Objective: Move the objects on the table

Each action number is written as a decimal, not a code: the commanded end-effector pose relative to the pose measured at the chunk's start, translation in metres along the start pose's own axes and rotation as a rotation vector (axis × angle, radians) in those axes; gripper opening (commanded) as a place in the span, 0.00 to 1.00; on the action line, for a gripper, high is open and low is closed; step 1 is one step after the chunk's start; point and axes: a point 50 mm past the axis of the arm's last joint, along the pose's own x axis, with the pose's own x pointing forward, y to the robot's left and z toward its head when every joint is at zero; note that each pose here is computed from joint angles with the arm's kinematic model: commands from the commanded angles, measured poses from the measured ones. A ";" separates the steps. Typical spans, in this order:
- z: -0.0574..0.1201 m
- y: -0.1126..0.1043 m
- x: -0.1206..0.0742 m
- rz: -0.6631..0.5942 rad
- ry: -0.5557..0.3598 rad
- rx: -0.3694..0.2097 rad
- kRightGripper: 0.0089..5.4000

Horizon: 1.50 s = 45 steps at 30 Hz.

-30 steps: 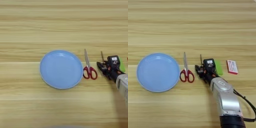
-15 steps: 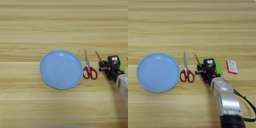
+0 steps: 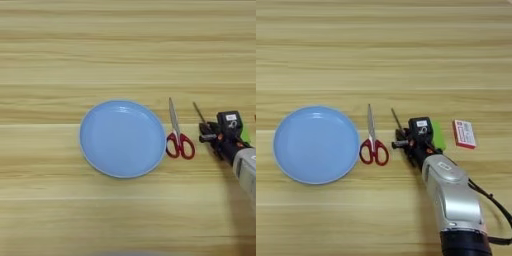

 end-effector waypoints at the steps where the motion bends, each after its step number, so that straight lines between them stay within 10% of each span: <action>1: 0.023 -0.002 -0.002 -0.009 -0.093 -0.023 0.16; 45: 0.065 0.087 -0.021 0.232 -0.280 -0.016 0.16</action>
